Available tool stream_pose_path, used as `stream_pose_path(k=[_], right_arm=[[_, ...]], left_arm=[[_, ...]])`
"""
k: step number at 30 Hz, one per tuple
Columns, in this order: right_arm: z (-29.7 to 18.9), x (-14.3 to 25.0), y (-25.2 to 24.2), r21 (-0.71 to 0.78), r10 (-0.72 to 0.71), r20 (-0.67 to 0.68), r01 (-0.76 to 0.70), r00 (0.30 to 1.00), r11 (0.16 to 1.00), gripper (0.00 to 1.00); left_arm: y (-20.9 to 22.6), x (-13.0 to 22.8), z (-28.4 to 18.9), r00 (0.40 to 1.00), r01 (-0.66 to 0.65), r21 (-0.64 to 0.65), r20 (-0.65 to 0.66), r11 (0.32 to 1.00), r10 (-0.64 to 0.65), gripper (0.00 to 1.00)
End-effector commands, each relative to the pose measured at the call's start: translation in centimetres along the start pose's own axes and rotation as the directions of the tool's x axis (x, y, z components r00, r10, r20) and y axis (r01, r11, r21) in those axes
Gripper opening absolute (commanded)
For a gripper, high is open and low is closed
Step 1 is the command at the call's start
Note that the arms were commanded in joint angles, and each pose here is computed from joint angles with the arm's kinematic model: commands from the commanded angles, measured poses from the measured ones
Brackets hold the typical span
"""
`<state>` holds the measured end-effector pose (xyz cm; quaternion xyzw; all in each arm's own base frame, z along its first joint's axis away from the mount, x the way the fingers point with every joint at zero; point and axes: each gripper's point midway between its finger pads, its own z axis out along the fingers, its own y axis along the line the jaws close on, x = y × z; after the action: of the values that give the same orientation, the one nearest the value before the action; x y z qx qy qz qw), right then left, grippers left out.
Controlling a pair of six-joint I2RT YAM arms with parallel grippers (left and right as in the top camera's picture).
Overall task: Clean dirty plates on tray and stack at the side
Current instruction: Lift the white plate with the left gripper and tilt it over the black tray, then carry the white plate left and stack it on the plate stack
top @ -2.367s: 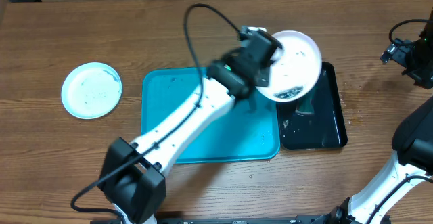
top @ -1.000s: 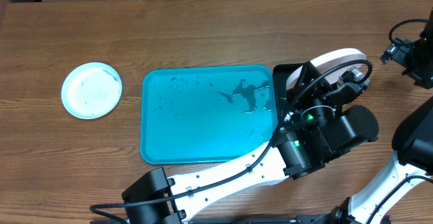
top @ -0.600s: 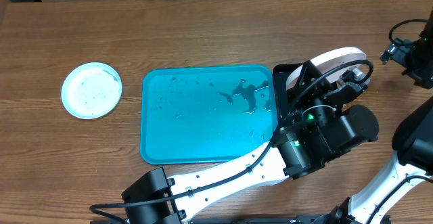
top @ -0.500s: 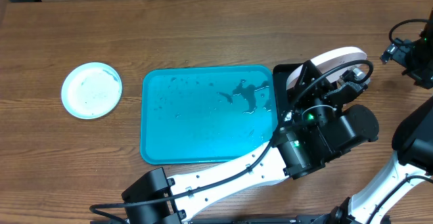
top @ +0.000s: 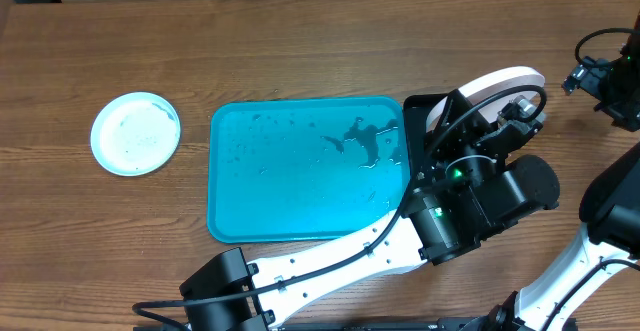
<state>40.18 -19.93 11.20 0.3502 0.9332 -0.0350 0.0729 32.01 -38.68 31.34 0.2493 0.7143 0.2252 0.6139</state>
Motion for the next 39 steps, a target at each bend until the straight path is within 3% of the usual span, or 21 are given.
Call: stream_pose_path(k=[1,6,10,17,21,26,32,35,39], right_arm=[[-1.6,-0.6,-0.1,-0.010,0.009,0.045,-0.009,0.999,1.000,1.00],[-1.6,-0.6,-0.1,-0.010,0.009,0.045,-0.009,0.999,1.000,1.00],[-1.6,-0.6,-0.1,-0.010,0.009,0.045,-0.009,0.999,1.000,1.00],[-1.6,-0.6,-0.1,-0.010,0.009,0.045,-0.009,0.999,1.000,1.00],[-1.6,-0.6,-0.1,-0.010,0.009,0.045,-0.009,0.999,1.000,1.00],[-1.6,-0.6,-0.1,-0.010,0.009,0.045,-0.009,0.999,1.000,1.00],[-1.6,-0.6,-0.1,-0.010,0.009,0.045,-0.009,0.999,1.000,1.00],[-1.6,-0.6,-0.1,-0.010,0.009,0.045,-0.009,0.999,1.000,1.00],[-1.6,-0.6,-0.1,-0.010,0.009,0.045,-0.009,0.999,1.000,1.00]], left_arm=[[0.1,0.2,0.0,0.996,0.090,-0.015,-0.015,0.996,-0.090,0.04],[-1.6,2.6,-0.1,0.983,0.170,0.056,-0.085,0.984,-0.164,0.04],[-4.3,6.0,-0.1,0.943,0.281,0.188,-0.237,0.941,-0.234,0.04],[-4.9,11.2,2.8,0.803,0.477,0.202,-0.495,0.855,-0.331,0.04],[-5.2,13.3,4.9,0.692,0.601,0.265,-0.644,0.754,-0.326,0.04],[-2.8,17.0,7.8,0.440,0.811,0.225,-0.842,0.539,-0.311,0.04],[5.5,21.8,12.4,0.134,0.962,0.033,-0.921,0.270,-0.366,0.04],[10.8,26.0,13.7,-0.031,0.974,-0.121,-0.909,0.190,-0.416,0.04],[18.1,33.2,13.7,-0.218,0.929,-0.337,-0.835,0.155,-0.505,0.04]])
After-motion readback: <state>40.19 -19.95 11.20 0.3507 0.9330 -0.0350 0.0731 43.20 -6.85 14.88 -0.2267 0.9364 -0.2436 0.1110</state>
